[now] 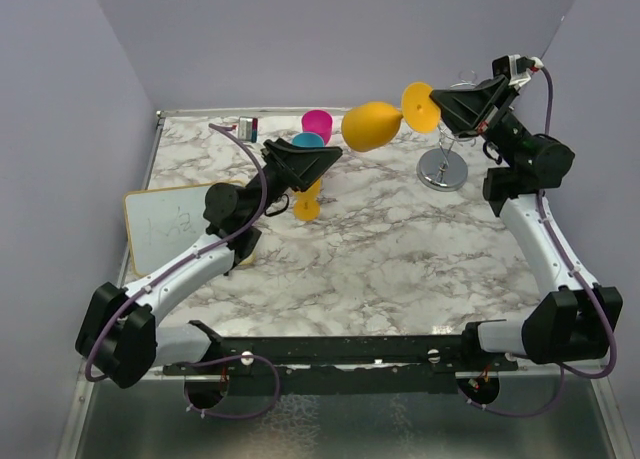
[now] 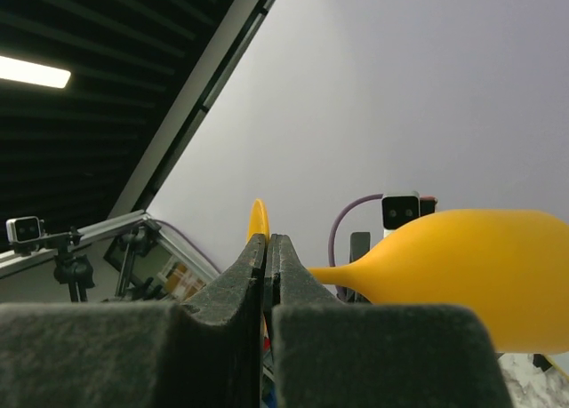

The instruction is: Take the wine glass off the wine glass rack

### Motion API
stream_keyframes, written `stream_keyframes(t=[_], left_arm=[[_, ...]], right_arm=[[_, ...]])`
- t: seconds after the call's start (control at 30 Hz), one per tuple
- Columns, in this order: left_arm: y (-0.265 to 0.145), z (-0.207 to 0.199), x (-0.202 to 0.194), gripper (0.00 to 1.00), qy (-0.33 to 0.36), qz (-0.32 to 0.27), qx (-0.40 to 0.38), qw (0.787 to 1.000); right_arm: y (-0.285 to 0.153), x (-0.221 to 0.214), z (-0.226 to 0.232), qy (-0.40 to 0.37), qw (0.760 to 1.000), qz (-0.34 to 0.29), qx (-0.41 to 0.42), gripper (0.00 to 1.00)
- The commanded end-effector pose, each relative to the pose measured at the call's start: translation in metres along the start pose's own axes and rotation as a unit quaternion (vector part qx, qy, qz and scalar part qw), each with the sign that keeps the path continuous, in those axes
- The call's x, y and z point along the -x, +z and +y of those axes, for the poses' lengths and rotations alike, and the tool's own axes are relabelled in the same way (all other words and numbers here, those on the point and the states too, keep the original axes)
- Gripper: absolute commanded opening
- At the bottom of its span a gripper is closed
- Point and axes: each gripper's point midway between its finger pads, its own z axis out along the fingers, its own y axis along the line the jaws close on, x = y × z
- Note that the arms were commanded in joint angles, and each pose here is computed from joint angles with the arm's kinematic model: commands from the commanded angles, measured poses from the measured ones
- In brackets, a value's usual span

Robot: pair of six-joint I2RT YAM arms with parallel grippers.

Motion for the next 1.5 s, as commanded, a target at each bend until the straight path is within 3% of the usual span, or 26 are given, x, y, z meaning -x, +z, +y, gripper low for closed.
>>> stream_keyframes(t=[0.0, 0.3, 0.9, 1.0, 1.07, 1.17, 1.2, 1.3, 1.47], left_arm=[[0.009, -0.012, 0.005, 0.92, 0.01, 0.002, -0.028, 1.0], [0.008, -0.043, 0.01, 0.88, -0.04, -0.012, -0.132, 0.99], [0.0, -0.074, 0.013, 0.45, -0.075, -0.019, -0.252, 0.965], [0.0, -0.077, 0.013, 0.42, -0.067, -0.019, -0.255, 0.964], [0.0, -0.079, 0.013, 0.34, -0.065, -0.018, -0.257, 0.964], [-0.001, -0.082, 0.014, 0.12, -0.069, -0.018, -0.261, 0.963], [-0.002, -0.082, 0.014, 0.08, -0.069, -0.019, -0.261, 0.963], [-0.006, -0.087, 0.015, 0.0, -0.064, -0.02, -0.264, 0.962], [-0.019, -0.102, 0.015, 0.0, -0.045, -0.023, -0.274, 0.96]], right_arm=[[0.008, -0.008, 0.032, -0.015, 0.999, 0.0, 0.032, 0.01], [0.012, -0.017, 0.04, 0.008, 0.999, 0.001, 0.051, 0.01], [0.007, -0.02, 0.017, 0.105, 0.992, 0.014, 0.067, 0.01], [0.007, -0.021, 0.011, 0.119, 0.991, 0.016, 0.063, 0.01], [0.007, -0.021, 0.011, 0.122, 0.99, 0.019, 0.064, 0.01], [0.006, -0.021, 0.009, 0.121, 0.99, 0.02, 0.064, 0.02], [0.006, -0.022, 0.007, 0.122, 0.99, 0.02, 0.062, 0.04], [0.001, -0.022, -0.003, 0.12, 0.991, 0.012, 0.059, 0.32], [-0.003, -0.026, -0.027, 0.101, 0.994, 0.018, 0.037, 0.76]])
